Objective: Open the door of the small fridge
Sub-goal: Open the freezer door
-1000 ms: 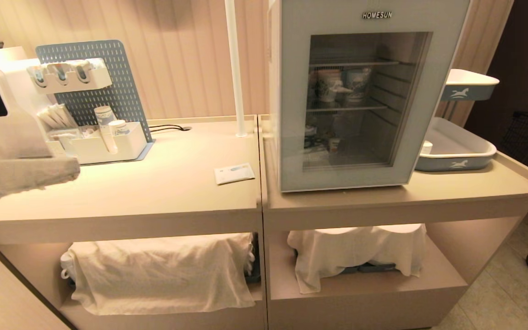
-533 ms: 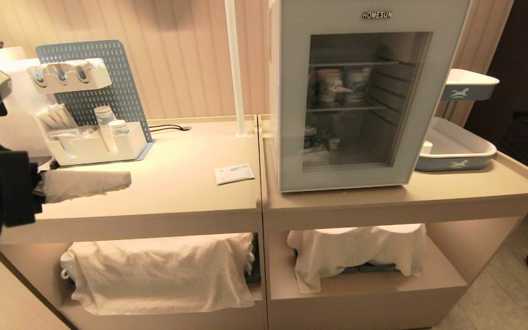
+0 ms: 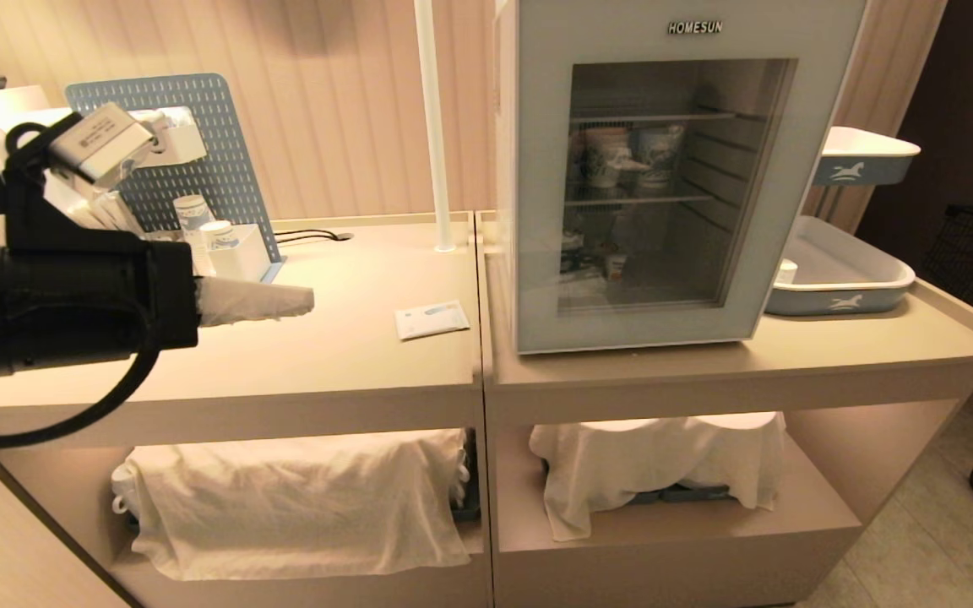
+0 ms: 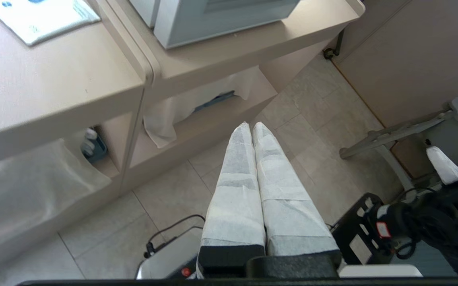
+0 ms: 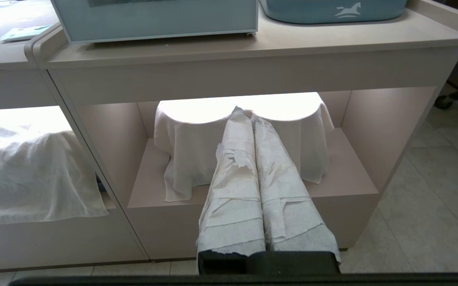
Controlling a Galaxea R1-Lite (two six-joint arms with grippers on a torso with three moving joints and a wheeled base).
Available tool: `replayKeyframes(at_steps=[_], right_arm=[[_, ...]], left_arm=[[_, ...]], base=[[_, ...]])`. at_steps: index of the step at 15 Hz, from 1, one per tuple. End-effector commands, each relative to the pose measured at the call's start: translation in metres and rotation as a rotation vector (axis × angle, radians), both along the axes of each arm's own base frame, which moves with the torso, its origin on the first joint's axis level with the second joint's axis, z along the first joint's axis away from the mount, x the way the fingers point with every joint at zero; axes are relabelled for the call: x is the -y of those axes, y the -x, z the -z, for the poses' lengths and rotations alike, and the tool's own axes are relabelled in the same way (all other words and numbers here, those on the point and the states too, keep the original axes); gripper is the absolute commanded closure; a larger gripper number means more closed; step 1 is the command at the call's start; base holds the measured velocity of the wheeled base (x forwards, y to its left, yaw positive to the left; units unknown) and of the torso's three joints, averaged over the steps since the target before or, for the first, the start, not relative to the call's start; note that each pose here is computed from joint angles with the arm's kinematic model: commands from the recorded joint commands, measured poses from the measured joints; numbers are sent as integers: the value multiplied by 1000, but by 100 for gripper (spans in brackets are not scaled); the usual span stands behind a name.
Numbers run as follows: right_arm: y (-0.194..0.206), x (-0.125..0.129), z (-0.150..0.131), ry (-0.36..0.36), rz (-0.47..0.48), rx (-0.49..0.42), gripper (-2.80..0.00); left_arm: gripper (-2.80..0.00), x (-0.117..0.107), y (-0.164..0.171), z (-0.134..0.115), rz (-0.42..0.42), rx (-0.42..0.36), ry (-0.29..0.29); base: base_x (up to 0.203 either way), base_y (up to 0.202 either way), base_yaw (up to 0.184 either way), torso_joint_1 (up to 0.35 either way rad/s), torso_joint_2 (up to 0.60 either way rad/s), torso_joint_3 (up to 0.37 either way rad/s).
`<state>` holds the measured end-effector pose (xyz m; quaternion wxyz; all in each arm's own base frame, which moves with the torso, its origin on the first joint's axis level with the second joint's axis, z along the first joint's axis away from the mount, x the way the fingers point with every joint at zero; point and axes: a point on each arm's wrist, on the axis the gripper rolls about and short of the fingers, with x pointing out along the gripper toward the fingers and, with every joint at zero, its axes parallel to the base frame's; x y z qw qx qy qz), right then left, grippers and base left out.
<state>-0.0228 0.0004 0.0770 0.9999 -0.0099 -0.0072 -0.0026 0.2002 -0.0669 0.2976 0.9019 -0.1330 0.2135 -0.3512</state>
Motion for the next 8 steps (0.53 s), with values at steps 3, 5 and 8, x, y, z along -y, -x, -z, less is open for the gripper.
replayKeyframes(at_steps=[3,5,8], right_arm=[[-1,0,3,0,-1,-10,0],[-1,0,3,0,-1,-10,0],[-1,0,3,0,-1,-10,0]], left_arm=[[0,14,-43,12,17,-48,-31],[0,28,-63,21,44,-73,-33],[0,50,-96,32,63,-37,21]], base=[[0,0,0,0,0,0],[0,0,0,0,0,0],[0,0,0,0,0,0]])
